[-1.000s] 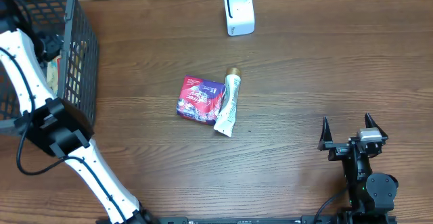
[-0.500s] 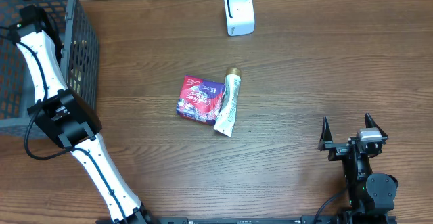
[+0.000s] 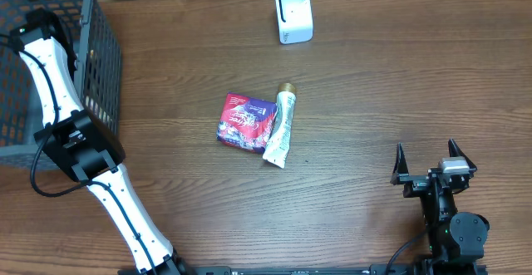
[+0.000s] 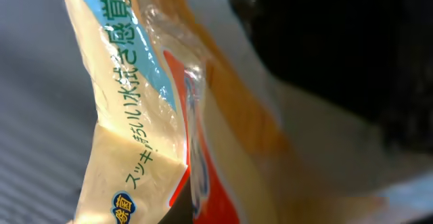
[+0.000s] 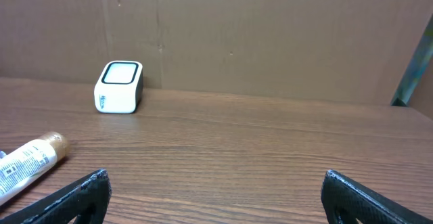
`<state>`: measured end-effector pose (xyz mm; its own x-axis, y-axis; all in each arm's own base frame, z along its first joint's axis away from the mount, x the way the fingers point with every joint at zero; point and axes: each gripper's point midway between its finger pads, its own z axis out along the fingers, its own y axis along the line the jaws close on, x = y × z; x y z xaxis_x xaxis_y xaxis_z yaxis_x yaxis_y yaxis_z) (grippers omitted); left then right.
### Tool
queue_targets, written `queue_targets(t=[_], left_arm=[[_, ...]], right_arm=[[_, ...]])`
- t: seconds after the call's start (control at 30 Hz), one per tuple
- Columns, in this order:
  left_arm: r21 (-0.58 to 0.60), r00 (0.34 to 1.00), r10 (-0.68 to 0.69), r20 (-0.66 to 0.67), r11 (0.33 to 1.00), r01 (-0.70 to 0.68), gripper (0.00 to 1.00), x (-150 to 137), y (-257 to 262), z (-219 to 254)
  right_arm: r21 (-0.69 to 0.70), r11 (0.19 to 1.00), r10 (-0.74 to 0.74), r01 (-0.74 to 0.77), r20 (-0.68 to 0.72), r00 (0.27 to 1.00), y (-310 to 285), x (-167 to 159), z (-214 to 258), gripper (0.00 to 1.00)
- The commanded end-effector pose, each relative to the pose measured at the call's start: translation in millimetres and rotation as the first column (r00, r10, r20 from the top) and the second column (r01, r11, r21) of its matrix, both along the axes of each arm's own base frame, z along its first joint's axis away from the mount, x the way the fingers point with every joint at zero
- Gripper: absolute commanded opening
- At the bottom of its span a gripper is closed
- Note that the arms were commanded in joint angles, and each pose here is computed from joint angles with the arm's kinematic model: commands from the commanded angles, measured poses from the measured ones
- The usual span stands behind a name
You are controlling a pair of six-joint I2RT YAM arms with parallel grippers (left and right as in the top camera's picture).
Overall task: Scan the item barcode
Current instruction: 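Grasp the yellow wet-wipe pack inside the basket with the left gripper, then lift the yellow pack out and place it right of the tube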
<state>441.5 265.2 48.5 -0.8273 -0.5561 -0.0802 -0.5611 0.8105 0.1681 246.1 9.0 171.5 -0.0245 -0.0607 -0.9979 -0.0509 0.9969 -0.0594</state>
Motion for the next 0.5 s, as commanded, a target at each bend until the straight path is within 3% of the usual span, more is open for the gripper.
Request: queue_targets(t=[0.0,0.17,0.37,0.47], left_arm=[[-0.049,0.997,0.040,-0.060,0.998,-0.043,0.04,-14.9,-3.0,-16.0],[0.028,0.981,0.142,0.135,0.989,-0.147,0.04,-13.3,20.6,72.1],[0.087,0.873,0.169,0.457,0.969,-0.233,0.04,-40.2,18.7,227.3],[0.070,0.810,0.146,0.569,0.972,-0.224,0.04,-48.3,0.6,276.0]], right_arm=[[0.003,1.000,0.003,-0.003,0.003,1.000,0.8,0.1,-1.8,1.00],[0.003,1.000,0.003,-0.003,0.003,1.000,0.8,0.1,-1.8,1.00],[0.003,1.000,0.002,-0.002,0.003,1.000,0.7,0.1,-1.8,1.00],[0.003,1.000,0.002,-0.002,0.003,1.000,0.7,0.1,-1.8,1.00]])
